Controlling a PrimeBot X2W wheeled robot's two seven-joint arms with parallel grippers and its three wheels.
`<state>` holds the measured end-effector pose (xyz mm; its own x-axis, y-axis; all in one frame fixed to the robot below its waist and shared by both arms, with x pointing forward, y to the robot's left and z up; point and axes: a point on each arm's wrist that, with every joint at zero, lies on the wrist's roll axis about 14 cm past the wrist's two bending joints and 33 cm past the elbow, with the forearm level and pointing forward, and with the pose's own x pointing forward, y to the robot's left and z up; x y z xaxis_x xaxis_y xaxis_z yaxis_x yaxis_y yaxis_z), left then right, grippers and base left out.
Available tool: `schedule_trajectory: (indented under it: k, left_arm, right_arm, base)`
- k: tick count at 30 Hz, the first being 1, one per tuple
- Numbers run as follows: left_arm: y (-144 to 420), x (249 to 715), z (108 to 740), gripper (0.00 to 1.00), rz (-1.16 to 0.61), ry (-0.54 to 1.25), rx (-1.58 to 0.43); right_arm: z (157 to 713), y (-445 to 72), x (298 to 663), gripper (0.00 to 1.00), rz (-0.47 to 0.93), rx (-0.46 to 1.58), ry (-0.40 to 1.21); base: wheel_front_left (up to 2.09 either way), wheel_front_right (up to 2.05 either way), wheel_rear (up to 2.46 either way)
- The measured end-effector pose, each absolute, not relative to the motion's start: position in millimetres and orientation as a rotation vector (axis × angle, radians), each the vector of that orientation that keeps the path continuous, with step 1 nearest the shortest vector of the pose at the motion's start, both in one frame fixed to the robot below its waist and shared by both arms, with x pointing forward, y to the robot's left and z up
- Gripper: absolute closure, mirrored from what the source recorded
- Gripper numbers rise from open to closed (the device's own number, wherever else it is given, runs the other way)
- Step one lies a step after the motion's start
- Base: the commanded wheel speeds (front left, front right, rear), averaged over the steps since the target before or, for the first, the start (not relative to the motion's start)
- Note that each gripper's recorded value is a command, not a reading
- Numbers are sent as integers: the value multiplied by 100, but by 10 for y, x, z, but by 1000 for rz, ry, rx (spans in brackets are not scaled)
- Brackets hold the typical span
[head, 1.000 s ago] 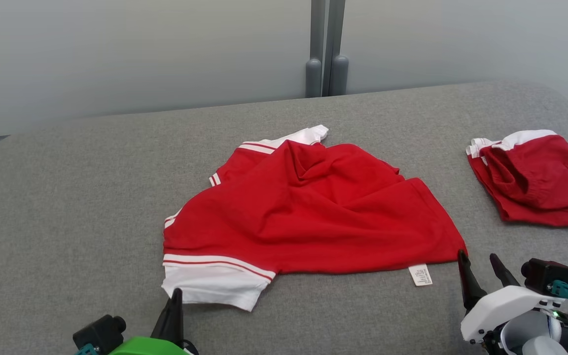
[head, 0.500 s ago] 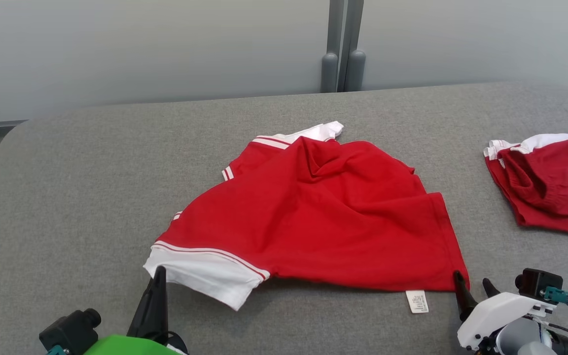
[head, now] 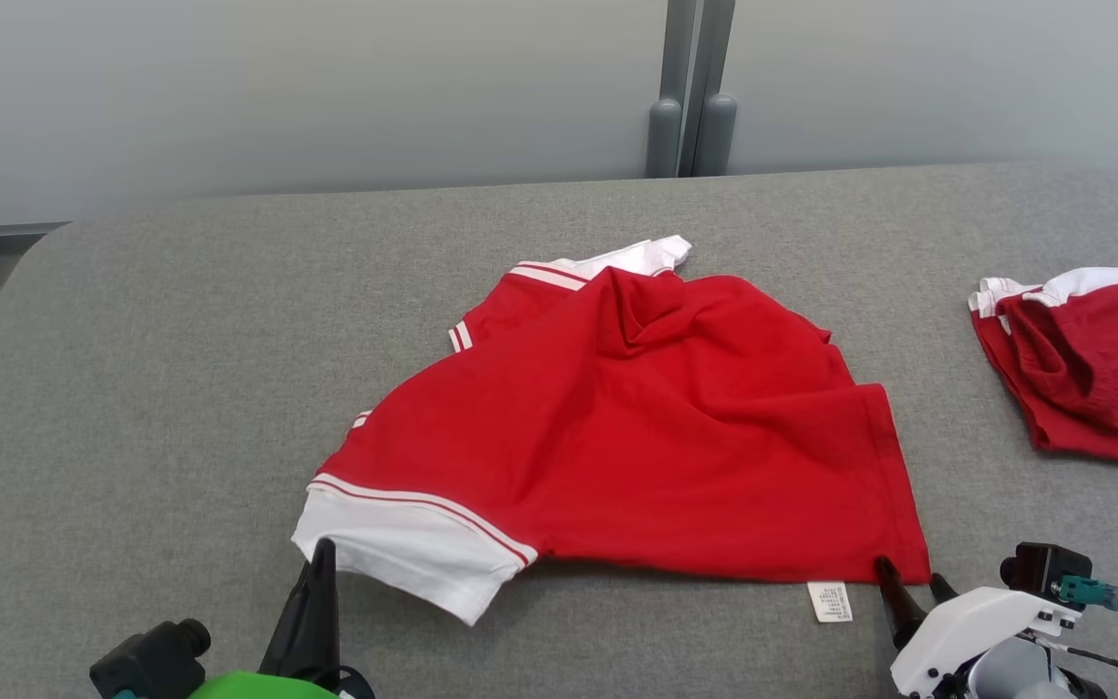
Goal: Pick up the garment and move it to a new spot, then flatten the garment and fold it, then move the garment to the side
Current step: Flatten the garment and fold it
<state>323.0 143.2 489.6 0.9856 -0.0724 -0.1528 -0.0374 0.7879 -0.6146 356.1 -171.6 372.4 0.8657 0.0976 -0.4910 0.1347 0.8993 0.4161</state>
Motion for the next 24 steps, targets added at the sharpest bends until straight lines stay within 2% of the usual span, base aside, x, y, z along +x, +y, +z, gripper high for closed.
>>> schedule_trajectory:
  k: [2,3,6,9,10,11,17,24]
  left_arm:
    - [1438,3229,4886,100,-16,174,-663]
    - [1443,3228,4880,100,-14,176,-662]
    - [1455,3225,4868,100,-10,177,-660]
    - [1467,3221,4868,100,-6,176,-659]
    - [1472,3221,4870,100,-5,173,-659]
    - [1472,3222,4869,100,-4,173,-659]
    - [1483,3252,4916,100,-4,147,-664]
    - [1477,3386,5184,100,-37,58,-691]
  right_arm:
    - [3708,-1704,3574,0,-20,464,536]
    - [3701,-1693,3586,5,-18,465,539]
    - [3676,-1676,3610,51,-16,471,553]
    - [3672,-1631,3642,80,-5,479,559]
    - [3684,-1602,3657,94,2,483,554]
    - [3693,-1577,3668,100,5,487,549]
    - [3947,-1491,3828,100,26,544,447]
    - [4754,-1502,4104,100,102,654,210]
  base:
    - [0,0,0]
    - [0,0,0]
    - [0,0,0]
    - [0,0,0]
    - [0,0,0]
    - [0,0,0]
    - [0,0,0]
    - [0,0,0]
